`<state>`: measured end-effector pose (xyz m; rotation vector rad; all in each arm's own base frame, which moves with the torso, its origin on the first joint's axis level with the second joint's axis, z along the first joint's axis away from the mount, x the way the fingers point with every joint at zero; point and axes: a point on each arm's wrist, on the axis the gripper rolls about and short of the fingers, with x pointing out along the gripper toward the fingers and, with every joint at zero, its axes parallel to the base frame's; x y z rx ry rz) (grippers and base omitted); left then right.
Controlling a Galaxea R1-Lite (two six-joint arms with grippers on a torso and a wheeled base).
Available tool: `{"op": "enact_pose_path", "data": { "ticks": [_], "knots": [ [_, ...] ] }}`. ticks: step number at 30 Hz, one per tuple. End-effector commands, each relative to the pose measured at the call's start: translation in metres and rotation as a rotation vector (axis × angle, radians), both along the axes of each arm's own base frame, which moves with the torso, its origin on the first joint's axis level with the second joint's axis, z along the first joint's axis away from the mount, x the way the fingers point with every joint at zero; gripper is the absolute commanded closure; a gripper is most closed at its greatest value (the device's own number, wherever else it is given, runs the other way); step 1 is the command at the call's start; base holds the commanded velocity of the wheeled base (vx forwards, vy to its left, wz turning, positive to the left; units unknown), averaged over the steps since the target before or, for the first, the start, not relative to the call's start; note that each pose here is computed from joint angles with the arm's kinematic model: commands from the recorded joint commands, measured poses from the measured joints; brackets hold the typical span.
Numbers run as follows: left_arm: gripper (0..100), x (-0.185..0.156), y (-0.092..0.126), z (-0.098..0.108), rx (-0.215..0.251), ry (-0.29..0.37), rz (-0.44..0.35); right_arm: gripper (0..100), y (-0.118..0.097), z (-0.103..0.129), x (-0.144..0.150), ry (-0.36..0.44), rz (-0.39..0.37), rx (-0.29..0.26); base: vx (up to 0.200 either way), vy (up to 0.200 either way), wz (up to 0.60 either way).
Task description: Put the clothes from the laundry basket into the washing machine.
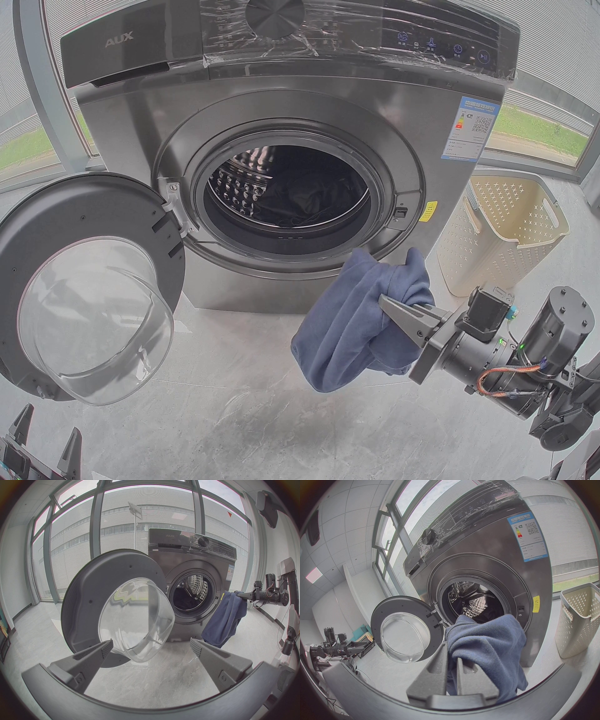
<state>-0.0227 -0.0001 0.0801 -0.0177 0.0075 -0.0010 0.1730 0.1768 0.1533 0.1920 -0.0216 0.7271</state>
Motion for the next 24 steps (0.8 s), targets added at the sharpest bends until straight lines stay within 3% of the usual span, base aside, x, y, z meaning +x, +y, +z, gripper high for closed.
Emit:
{"op": "enact_pose_path", "data": {
  "ticks": [1,8,14,16,18,19,20,21,22,24],
  "knots": [
    [0,0.0,0.0,-0.005,0.005,-0.001,0.003,100,0.003,0.008,0.004,-0.022,-0.015,0.027,0.0,0.0,0.0],
    [0,0.0,0.0,-0.005,0.019,-0.001,0.002,100,0.021,0.001,0.015,-0.01,-0.018,0.017,0.0,0.0,0.0],
    [0,0.0,0.0,-0.005,0.025,-0.003,-0.002,100,0.039,0.005,0.026,-0.038,-0.012,0.05,0.0,0.0,0.0],
    [0,-0.001,0.0,0.001,0.022,-0.04,0.004,100,0.045,0.006,0.03,-0.06,-0.009,0.073,0.0,0.0,0.0],
    [0,-0.011,-0.002,0.037,0.015,-0.199,-0.056,100,0.05,0.007,0.031,-0.07,-0.001,0.082,0.0,0.0,0.0],
    [0,-0.013,-0.003,0.049,0.018,-0.23,-0.108,100,0.052,0.007,0.032,-0.073,0.002,0.086,0.0,0.0,0.0],
    [0,-0.012,-0.005,0.058,0.024,-0.217,-0.184,100,0.054,0.008,0.033,-0.077,0.003,0.09,0.0,0.0,0.0],
    [0,-0.012,-0.005,0.058,0.024,-0.217,-0.184,100,0.054,0.008,0.033,-0.077,0.003,0.09,0.0,0.0,0.0],
    [0,-0.001,-0.008,0.061,0.022,-0.126,-0.316,100,0.059,0.01,0.036,-0.087,0.009,0.1,0.0,0.0,0.0],
    [0,0.014,-0.009,0.059,0.005,-0.014,-0.405,100,0.064,0.011,0.037,-0.094,0.02,0.108,0.0,0.0,0.0]
  ]
}}
